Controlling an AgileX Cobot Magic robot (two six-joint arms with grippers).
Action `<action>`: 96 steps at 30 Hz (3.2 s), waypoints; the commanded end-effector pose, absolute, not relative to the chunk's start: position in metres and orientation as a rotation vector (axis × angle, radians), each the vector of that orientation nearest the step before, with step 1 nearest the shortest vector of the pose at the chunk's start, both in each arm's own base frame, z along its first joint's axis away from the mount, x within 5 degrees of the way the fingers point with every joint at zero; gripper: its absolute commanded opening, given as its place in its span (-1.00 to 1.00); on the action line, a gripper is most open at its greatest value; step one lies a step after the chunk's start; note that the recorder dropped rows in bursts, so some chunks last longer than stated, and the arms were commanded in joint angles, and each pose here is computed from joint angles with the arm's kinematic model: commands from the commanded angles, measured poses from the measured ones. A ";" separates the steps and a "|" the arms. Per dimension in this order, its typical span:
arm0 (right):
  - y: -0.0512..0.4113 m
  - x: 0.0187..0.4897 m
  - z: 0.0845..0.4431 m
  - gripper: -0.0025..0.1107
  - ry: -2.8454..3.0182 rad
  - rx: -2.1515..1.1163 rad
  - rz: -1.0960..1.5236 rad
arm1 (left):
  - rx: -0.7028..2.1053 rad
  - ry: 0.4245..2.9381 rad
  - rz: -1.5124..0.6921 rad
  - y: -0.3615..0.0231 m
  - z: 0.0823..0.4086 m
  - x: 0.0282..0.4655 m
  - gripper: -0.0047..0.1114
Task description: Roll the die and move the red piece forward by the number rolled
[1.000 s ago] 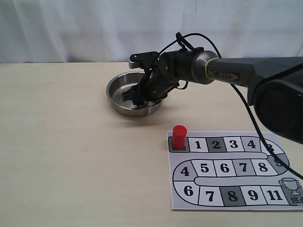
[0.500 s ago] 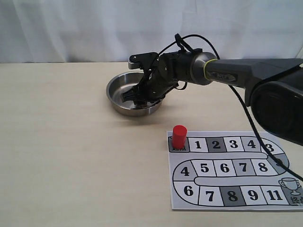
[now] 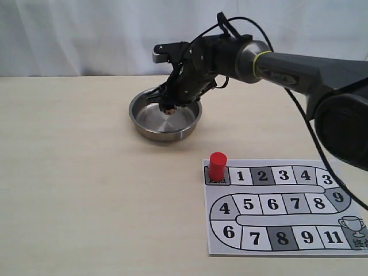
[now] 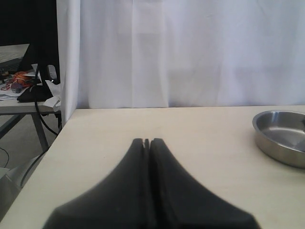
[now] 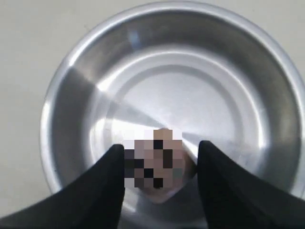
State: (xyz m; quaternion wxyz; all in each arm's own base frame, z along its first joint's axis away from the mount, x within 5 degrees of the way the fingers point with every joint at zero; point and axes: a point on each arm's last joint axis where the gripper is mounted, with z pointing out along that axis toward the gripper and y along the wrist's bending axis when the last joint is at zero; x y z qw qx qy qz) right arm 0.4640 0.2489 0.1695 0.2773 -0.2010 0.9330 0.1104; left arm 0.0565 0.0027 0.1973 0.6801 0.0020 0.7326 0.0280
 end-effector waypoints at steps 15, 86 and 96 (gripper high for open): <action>0.174 0.412 0.226 -0.88 2.510 -0.525 0.111 | 0.003 1.626 0.060 0.003 0.200 0.056 -0.92; -0.043 0.410 0.157 -0.35 2.640 -0.014 0.114 | 0.003 1.626 0.060 0.003 0.200 0.056 -0.92; -0.019 0.406 0.177 -0.88 2.609 -0.248 0.103 | 0.003 1.627 0.060 0.003 0.200 0.056 -0.92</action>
